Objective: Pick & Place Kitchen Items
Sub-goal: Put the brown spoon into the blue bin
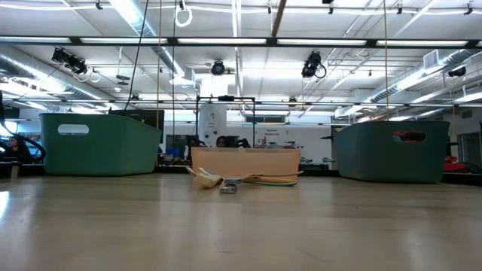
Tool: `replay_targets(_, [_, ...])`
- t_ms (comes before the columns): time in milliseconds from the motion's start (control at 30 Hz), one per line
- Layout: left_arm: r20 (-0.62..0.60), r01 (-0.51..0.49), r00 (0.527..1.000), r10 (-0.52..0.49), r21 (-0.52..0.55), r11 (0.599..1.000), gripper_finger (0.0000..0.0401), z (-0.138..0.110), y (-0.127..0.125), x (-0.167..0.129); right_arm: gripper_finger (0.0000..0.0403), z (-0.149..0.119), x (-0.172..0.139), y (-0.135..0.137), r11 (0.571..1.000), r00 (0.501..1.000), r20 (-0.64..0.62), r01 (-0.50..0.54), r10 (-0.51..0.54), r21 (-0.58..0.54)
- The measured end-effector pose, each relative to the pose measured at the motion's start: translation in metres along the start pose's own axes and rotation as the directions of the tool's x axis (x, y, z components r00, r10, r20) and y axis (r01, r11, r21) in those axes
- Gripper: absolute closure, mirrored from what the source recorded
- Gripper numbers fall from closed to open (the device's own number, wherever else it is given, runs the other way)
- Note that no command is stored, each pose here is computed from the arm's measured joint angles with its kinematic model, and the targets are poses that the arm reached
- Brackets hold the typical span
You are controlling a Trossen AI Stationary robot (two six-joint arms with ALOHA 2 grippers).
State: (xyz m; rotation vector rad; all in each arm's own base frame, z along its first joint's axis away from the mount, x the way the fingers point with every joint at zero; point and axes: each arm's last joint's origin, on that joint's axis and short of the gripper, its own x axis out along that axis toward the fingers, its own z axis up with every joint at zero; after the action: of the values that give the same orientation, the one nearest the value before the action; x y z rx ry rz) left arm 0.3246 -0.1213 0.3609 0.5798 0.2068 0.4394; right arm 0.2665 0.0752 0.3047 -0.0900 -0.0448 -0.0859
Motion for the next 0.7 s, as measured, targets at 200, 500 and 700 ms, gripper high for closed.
replay_targets(200, [-0.197,0.077,0.978,-0.069,0.034,0.996,0.0259,-0.026,-0.005,-0.006,0.0309,0.003,-0.014,-0.011,0.988,0.984,-0.090,0.156,-0.153,0.022])
replay_targets(500, [-0.351,0.191,0.921,-0.172,0.019,0.981,0.0259,-0.048,-0.011,-0.013,0.0309,0.012,-0.042,-0.049,0.947,0.938,-0.200,0.307,-0.284,0.093])
replay_targets(700, [-0.432,0.234,0.876,-0.213,-0.003,0.972,0.0259,-0.059,-0.012,-0.018,0.0309,0.007,-0.062,-0.079,0.879,0.860,-0.316,0.458,-0.400,0.135])
